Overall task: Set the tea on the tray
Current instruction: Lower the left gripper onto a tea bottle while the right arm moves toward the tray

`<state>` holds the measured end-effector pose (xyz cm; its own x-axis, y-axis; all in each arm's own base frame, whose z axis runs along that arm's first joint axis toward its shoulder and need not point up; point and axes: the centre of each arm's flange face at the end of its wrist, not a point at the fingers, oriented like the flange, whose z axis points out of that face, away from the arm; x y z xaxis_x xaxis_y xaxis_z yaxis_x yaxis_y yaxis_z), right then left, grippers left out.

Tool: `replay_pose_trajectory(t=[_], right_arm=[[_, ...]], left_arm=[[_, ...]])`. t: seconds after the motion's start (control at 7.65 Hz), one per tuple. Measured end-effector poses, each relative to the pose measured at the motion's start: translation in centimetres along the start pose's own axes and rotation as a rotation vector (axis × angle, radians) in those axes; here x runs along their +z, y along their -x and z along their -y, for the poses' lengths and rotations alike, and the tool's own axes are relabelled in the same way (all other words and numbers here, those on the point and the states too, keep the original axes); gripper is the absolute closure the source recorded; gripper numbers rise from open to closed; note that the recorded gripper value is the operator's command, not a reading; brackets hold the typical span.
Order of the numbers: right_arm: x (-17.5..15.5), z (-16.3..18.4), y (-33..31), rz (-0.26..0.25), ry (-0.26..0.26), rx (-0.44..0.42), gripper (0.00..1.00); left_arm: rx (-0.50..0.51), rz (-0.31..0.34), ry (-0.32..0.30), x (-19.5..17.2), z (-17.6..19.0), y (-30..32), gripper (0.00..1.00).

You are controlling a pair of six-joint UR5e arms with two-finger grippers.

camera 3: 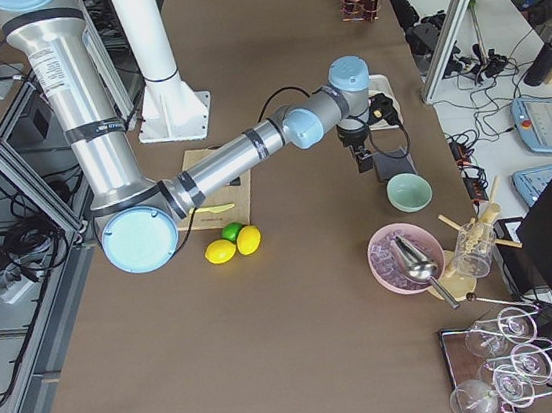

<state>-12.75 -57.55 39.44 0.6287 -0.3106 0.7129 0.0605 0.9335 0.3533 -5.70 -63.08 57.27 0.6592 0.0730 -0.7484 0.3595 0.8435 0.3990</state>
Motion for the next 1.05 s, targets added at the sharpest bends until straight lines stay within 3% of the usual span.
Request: replay_pose_trajectory(t=[0.39, 0.52, 0.65, 1.05], right_arm=[[2.2, 0.9, 5.6, 0.055, -0.025, 0.005, 0.0], [2.3, 0.9, 6.2, 0.058, -0.029, 0.004, 0.0], [2.4, 0.9, 6.6, 0.061, -0.031, 0.005, 0.0], [2.6, 0.9, 7.0, 0.057, -0.034, 0.007, 0.0]], left_arm=[[-0.049, 0.017, -0.139, 5.0, -1.8, -6.0, 0.03], [-0.043, 0.029, -0.158, 6.3, -2.3, -7.2, 0.03], [-0.037, 0.034, -0.168, 7.0, -2.6, -7.6, 0.13], [-0.026, 0.052, -0.188, 7.5, -2.2, -7.6, 0.23]])
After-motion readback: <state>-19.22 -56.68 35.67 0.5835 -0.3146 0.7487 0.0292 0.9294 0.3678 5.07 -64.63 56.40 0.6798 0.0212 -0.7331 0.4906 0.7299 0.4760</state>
